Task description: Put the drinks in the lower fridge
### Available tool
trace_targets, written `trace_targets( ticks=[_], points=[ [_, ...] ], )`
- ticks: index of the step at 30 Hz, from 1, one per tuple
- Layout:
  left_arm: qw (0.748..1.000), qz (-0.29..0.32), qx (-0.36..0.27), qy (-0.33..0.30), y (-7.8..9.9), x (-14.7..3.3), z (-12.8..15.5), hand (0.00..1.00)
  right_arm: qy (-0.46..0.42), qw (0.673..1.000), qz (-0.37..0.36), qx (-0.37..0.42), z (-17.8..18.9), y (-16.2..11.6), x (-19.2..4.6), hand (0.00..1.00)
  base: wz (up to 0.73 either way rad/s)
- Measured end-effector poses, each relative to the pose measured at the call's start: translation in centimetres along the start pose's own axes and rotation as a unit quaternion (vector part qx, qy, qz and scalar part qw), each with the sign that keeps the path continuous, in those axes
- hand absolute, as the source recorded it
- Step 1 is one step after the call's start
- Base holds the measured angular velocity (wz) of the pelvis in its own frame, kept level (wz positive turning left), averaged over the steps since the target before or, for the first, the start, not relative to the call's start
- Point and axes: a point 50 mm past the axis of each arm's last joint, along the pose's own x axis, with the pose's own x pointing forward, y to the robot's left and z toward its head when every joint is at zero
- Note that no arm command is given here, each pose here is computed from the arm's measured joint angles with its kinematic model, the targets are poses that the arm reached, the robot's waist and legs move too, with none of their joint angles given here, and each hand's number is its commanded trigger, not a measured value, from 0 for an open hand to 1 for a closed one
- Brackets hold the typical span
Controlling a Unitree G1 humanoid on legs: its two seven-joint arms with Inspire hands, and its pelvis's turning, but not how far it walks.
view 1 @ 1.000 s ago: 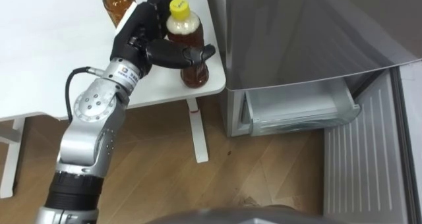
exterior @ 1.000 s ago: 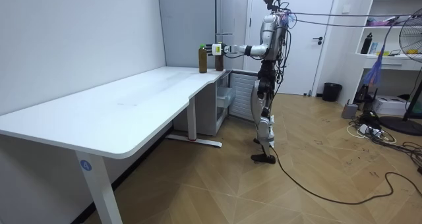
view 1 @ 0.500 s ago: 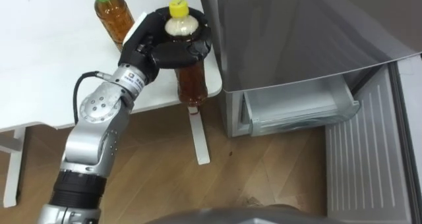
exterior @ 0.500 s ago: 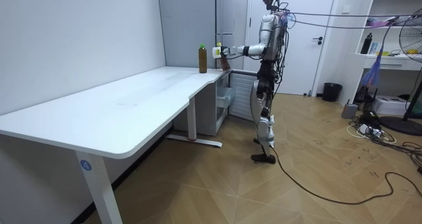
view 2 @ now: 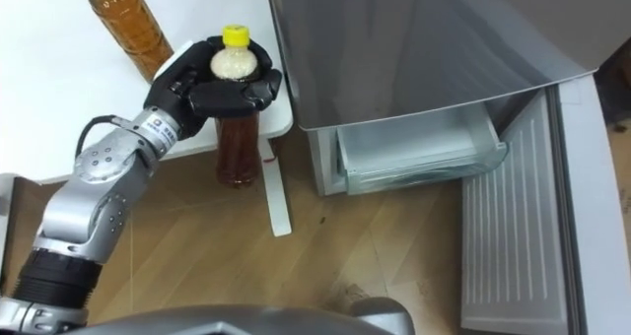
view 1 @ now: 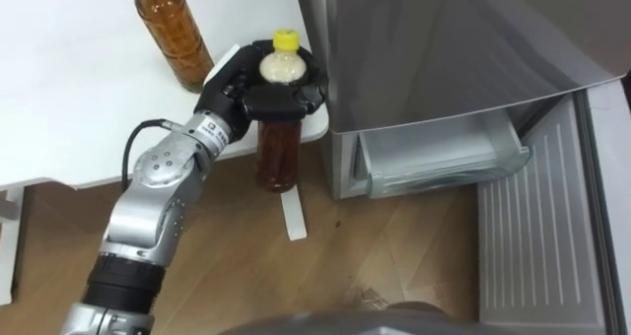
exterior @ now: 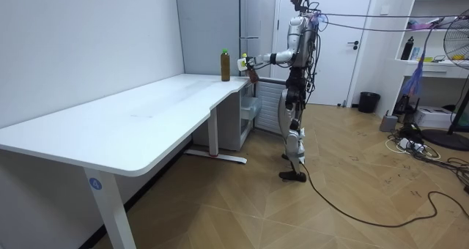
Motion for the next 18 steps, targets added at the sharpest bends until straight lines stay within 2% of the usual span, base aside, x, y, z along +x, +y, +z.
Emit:
trace_targets(
  ticks=[18],
  points=[
    [1.000,0.009,0.001,-0.027,-0.2,-0.1,1.3,1.00,-0.014,1.000,-0.013,-0.012,1.0,-0.2,-0.1,0.00,0.01]
  ],
)
